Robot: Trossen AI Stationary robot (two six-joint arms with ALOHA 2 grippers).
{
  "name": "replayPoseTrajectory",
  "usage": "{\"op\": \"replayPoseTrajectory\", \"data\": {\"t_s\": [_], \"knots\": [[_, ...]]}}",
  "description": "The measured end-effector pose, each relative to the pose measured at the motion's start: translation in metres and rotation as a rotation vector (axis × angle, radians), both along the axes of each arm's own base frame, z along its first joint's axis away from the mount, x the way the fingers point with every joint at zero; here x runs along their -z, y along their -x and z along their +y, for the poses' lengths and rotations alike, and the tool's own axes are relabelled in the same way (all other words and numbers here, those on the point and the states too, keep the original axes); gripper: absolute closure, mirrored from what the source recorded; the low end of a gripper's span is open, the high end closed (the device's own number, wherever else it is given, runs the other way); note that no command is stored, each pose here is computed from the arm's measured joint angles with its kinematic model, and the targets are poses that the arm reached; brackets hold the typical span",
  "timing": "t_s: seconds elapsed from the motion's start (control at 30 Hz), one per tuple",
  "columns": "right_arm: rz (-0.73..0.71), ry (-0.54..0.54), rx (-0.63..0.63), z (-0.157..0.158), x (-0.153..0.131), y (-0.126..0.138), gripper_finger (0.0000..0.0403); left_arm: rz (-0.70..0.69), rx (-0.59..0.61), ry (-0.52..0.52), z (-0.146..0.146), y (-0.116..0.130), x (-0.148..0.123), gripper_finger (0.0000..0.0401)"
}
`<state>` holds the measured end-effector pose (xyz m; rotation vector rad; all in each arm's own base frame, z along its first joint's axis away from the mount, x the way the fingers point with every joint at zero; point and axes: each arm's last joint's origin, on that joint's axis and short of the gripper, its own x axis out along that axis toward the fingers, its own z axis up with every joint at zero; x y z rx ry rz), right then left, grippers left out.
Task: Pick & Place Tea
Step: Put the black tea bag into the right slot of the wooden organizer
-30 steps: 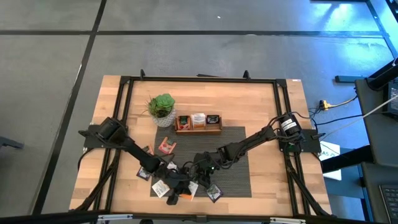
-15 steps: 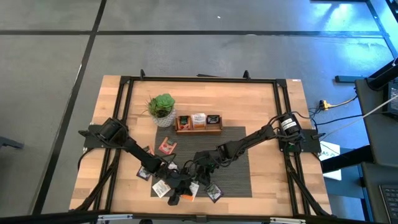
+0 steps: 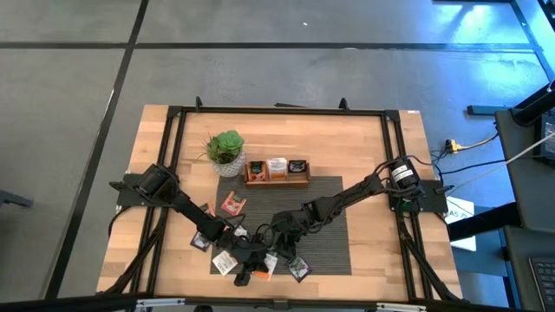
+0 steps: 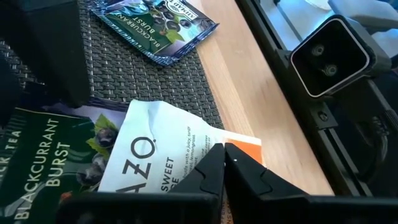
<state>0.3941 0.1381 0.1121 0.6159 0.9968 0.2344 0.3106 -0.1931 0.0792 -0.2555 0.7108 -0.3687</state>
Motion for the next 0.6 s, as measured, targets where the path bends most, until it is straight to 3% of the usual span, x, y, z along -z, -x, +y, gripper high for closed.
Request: {"op": "replayPoseTrajectory", "data": {"t_s": [0.6], "knots": [[-0.041, 0.017, -0.005, 0.0007, -0.0006, -0.0019, 0.0298, -0.006, -0.005, -0.004, 0.0003, -0.0002, -0.0002, 0.0394]]}}
